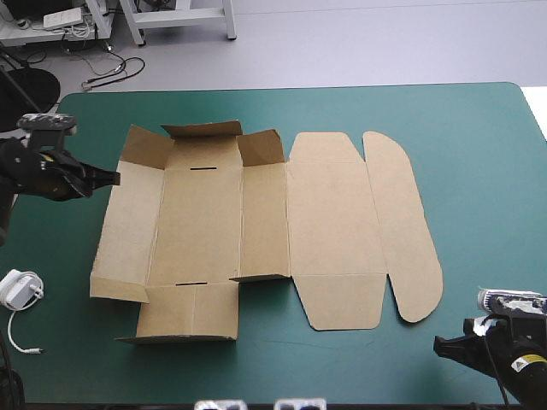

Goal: Fold the box

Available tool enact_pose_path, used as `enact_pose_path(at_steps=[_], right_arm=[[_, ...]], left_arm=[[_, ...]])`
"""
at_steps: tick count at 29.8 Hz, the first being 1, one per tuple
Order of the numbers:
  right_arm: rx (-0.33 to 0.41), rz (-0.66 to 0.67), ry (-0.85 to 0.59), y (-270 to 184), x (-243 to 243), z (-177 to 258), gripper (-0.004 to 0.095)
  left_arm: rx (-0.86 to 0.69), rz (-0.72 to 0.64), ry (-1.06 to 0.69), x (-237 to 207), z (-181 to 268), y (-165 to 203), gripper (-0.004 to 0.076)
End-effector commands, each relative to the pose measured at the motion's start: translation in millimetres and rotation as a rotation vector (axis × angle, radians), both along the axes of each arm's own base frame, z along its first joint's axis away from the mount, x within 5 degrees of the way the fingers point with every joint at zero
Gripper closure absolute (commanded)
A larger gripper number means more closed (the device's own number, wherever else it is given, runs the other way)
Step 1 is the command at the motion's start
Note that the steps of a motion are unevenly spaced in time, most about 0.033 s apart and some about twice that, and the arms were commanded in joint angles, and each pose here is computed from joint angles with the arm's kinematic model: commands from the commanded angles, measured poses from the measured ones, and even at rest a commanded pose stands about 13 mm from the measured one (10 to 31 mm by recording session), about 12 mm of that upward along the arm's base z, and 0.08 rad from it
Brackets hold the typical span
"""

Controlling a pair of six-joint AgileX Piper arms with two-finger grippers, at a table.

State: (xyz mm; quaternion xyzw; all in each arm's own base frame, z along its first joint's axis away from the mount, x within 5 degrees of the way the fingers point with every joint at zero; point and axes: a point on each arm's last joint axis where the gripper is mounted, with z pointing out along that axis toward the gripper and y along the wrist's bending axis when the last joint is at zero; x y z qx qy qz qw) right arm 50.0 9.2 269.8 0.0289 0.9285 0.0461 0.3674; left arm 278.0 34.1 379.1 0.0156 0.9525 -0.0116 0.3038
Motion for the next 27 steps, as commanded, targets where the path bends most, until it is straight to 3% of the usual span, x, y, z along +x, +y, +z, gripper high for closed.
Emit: enact_pose_path(at_steps=[1,9,22,25,27], right_arm=[[-0.007,-0.006,-0.086,-0.8,5.2,12.1,0.0928],[-0.009,-0.010,-0.099,-1.2,6.0,13.0,0.0928],[-0.008,-0.007,-0.090,-0.9,5.5,12.4,0.0928],[-0.007,-0.007,-0.089,-0.9,5.4,12.3,0.0928],[-0.007,-0.007,-0.088,-0.8,5.4,12.3,0.0928]], left_arm=[[-0.128,0.059,-0.044,-9.4,12.7,28.1,0.0732],[-0.357,0.132,0.129,-21.1,-29.0,71.5,0.0732],[-0.374,0.085,0.205,-5.8,-63.6,74.0,0.0731],[-0.387,0.047,0.211,-5.2,-64.8,72.3,0.0680],[-0.407,0.040,0.229,-3.8,-68.2,72.0,0.0605]])
